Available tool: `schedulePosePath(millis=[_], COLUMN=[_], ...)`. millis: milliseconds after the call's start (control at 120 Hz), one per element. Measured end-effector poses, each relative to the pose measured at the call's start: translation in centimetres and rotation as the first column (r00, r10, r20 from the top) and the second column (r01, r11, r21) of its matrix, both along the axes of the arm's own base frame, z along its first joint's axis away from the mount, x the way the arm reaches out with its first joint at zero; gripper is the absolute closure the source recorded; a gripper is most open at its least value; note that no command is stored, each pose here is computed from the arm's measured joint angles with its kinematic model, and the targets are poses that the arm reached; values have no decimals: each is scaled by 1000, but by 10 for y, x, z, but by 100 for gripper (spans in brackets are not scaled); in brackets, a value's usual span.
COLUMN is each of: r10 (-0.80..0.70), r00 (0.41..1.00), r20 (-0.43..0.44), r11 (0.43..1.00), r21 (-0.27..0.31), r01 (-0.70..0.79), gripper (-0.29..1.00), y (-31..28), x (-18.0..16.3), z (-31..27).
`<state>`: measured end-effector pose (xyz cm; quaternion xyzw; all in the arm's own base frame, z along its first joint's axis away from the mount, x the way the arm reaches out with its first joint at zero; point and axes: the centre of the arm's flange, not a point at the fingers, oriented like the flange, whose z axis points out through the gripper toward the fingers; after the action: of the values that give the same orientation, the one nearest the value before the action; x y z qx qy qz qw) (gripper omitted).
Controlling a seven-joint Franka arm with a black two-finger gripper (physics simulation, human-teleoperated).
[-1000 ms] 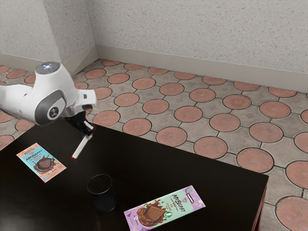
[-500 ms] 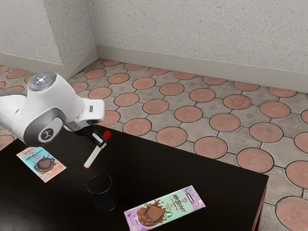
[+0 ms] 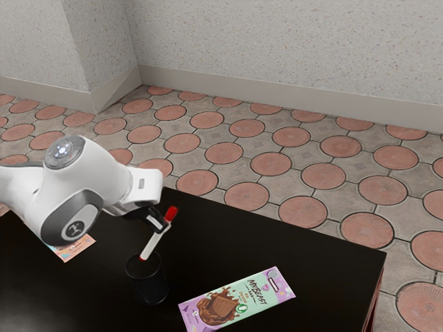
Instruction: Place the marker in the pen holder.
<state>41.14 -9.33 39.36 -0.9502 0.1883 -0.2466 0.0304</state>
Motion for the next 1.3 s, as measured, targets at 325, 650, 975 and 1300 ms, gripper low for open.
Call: schedulePosePath(millis=[325,650,975,1300], r10=[-23,-33,72,309], r00=[999,998,989,877], r20=[47,53,-130,-368], r11=[1000,999,997,947], r21=[-1,1,-19,34], r01=[24,33,-75,-319], gripper=[74,23,5,1], y=[-2,-2,18,130], x=[-20,-20,90,182], z=[-10,-12,84,211])
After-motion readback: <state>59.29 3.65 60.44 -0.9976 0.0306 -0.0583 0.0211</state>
